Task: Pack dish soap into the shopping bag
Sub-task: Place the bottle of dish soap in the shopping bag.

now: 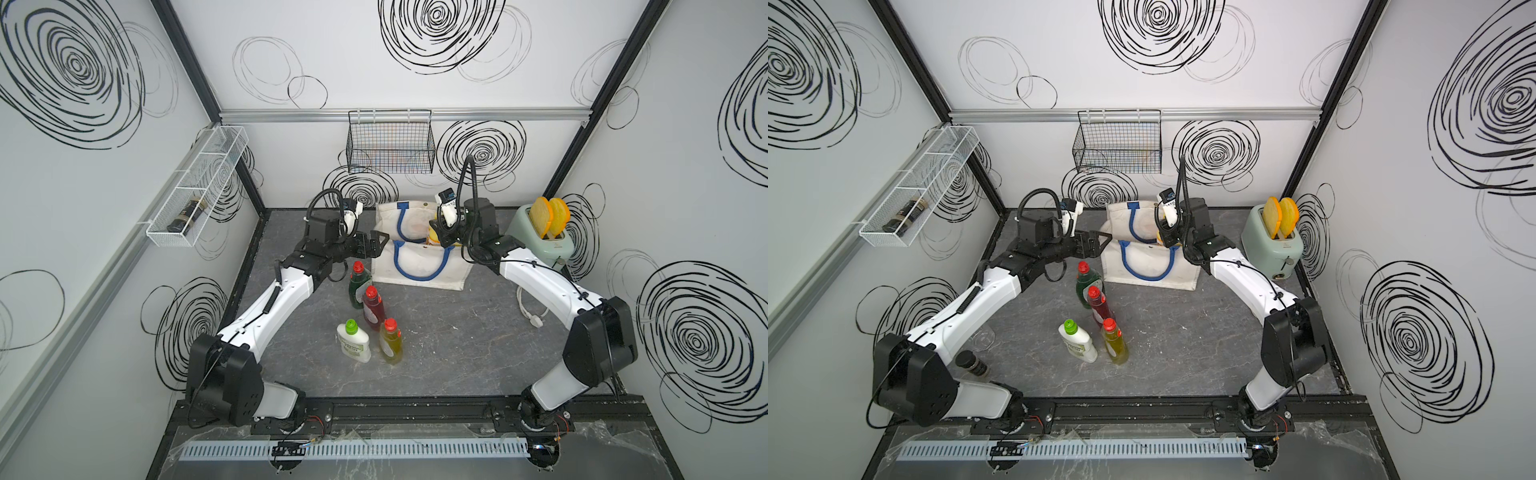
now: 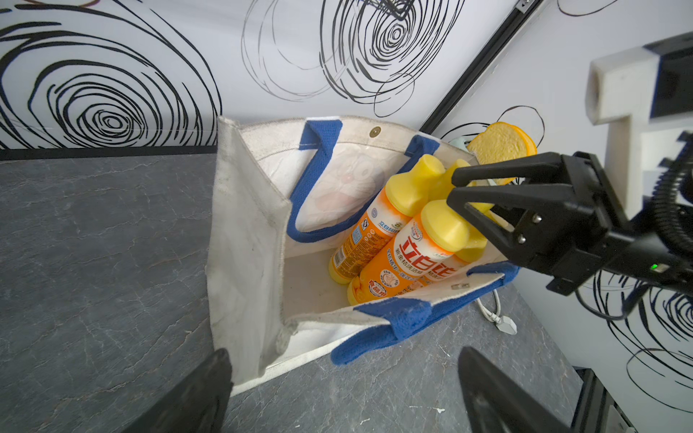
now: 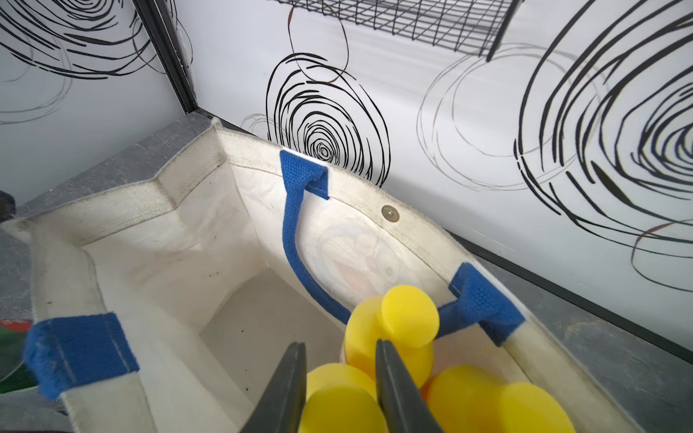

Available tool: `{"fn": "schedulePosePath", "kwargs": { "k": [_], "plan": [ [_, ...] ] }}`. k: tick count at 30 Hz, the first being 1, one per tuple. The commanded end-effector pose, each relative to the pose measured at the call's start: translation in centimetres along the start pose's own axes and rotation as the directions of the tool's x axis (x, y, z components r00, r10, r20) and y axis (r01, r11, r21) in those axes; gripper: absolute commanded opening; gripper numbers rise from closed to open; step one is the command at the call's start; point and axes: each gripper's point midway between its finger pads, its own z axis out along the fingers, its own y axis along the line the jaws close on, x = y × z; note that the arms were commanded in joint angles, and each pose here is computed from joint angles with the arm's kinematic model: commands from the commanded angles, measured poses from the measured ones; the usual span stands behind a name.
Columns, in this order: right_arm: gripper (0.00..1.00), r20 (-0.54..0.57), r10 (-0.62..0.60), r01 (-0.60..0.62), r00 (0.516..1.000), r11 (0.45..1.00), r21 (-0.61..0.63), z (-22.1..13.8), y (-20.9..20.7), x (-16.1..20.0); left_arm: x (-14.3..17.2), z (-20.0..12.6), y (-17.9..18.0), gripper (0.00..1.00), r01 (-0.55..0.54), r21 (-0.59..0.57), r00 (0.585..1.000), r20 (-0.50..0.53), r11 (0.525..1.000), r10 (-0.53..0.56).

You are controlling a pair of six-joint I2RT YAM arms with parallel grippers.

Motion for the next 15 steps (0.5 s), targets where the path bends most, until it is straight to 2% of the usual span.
{"fn": "schedulePosePath", "kwargs": {
  "k": [1, 8, 13, 15],
  "plan": [
    [0.0, 0.147, -0.035, 0.025, 0.988, 0.997, 0.073, -0.6, -1.8, -3.9, -2.1, -0.6, -1.3, 0.96, -0.047, 0.029, 0.997, 0.06, 0.998, 0.045],
    [0.0, 0.127, -0.018, 0.009, 0.992, 0.998, 0.069, 0.1, -1.6, -2.7, -2.0, -0.5, -1.3, 0.96, -0.046, 0.029, 0.997, 0.056, 0.999, 0.045],
    [0.12, 0.115, -0.017, 0.008, 0.993, 0.997, 0.079, 0.2, -1.8, -2.0, -2.1, -0.5, -1.1, 0.96, -0.048, 0.021, 0.997, 0.057, 0.999, 0.046],
    [0.13, 0.105, -0.016, 0.008, 0.994, 0.997, 0.08, 0.3, -1.8, -1.6, -2.1, -0.5, -1.1, 0.96, -0.046, 0.023, 0.997, 0.056, 0.999, 0.045]
  ]
}}
